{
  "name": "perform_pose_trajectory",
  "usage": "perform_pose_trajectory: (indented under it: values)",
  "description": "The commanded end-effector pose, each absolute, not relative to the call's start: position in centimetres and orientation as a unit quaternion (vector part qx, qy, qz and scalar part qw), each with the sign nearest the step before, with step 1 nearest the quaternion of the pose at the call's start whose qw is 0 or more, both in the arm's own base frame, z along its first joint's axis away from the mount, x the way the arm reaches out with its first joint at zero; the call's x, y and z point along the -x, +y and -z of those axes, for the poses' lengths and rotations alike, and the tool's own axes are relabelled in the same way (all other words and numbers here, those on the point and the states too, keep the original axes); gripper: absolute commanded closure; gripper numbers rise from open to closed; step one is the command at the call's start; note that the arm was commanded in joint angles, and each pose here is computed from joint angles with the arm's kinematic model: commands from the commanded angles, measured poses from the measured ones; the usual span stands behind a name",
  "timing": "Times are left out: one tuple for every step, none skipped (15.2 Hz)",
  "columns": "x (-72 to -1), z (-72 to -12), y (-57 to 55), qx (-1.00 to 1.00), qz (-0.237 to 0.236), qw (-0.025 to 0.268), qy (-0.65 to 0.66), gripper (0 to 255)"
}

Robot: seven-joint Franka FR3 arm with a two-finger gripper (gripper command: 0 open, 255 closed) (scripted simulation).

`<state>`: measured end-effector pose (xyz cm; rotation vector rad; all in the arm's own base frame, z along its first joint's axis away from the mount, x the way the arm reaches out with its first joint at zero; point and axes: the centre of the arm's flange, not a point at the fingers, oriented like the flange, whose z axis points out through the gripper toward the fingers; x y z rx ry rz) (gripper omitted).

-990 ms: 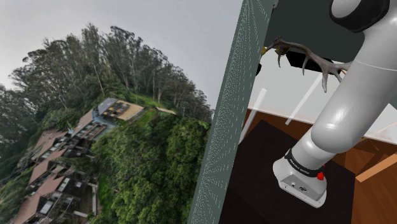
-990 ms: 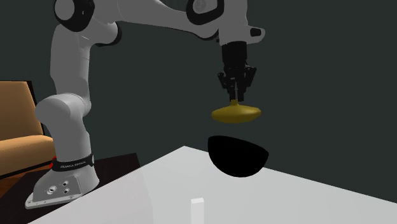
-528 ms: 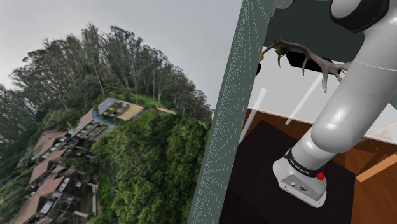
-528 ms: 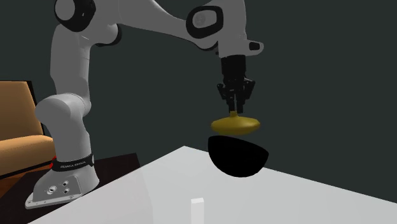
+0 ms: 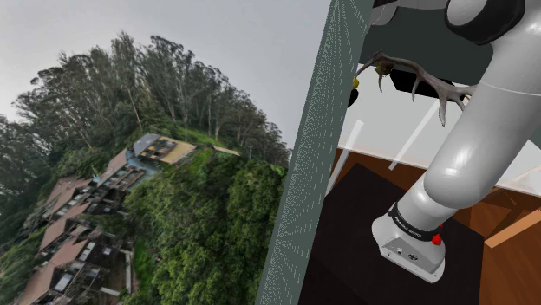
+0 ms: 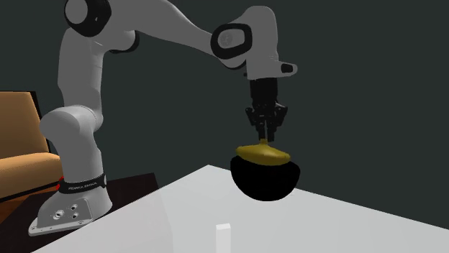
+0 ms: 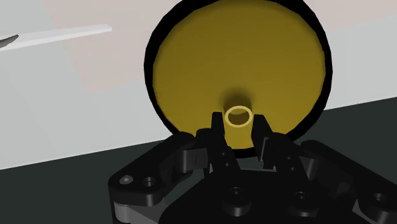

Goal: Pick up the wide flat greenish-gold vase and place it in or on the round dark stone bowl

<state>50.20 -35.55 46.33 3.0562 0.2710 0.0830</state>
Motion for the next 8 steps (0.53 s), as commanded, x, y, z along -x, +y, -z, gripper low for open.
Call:
perform_pose_trajectory:
  values:
    - [-50.18,-46.05,-35.57,-0.995,-0.027,0.036,0.088,255]
    - [-50.18,-46.05,-35.57,-0.995,-0.027,0.036,0.088,255]
    - [-50.18,-46.05,-35.57,-0.995,-0.027,0.036,0.088,255]
    - [-50.18,-46.05,-35.57,-0.995,-0.027,0.036,0.088,255]
    - [-50.18,-46.05,-35.57,-0.995,-0.027,0.036,0.088,255]
    - [-50.18,-46.05,-35.57,-0.995,-0.027,0.036,0.088,255]
    - [-50.13,-46.03,-35.50,-0.995,-0.027,0.036,0.088,0]
    - [-50.18,-46.01,-35.53,-0.995,-0.027,0.036,0.088,0]
